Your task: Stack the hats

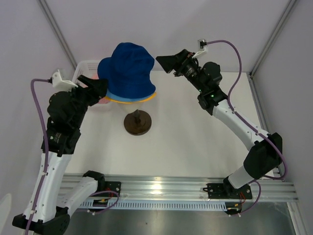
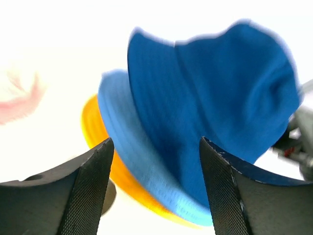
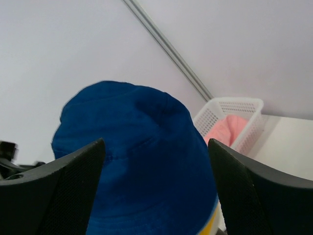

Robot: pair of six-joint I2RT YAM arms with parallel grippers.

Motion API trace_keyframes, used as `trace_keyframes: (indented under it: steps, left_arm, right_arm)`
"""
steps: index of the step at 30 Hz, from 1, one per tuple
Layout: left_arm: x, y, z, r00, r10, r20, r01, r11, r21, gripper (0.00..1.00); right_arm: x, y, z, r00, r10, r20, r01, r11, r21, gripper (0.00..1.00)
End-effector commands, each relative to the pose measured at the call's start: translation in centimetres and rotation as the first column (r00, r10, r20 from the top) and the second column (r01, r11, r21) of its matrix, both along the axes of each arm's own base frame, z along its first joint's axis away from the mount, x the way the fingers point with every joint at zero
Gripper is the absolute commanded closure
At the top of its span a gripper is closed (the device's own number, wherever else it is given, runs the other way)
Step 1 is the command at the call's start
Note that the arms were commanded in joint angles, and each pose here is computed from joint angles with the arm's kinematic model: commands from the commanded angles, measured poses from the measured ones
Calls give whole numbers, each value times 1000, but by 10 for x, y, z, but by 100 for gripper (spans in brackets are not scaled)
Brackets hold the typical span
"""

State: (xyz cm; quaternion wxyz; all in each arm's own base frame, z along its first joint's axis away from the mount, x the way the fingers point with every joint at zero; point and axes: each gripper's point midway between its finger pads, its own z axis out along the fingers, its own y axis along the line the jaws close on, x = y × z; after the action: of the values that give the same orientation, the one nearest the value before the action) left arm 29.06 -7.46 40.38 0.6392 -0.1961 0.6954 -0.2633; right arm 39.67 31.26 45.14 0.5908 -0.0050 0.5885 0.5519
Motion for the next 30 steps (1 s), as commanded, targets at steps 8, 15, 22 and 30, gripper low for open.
trace_keyframes:
  steps: [8, 15, 22, 30]
  left_arm:
    - [22, 30, 67, 992, 45, 121, -33, 995, -93, 25]
    - [64, 14, 37, 997, -78, 18, 80, 968, -239, 26]
    - [82, 5, 22, 991, -135, -20, 122, 943, -310, 41]
    - [81, 11, 14, 995, -94, -34, 80, 952, -296, 99]
  right_arm:
    - [-2, 30, 17, 986, 112, 125, -81, 970, -231, 10]
    - [5, 27, 9, 995, 53, 79, -35, 978, -207, 9]
    - [7, 26, -3, 998, 29, 53, -18, 982, -187, 8]
    - [10, 28, -9, 998, 33, 44, -24, 984, -178, 8]
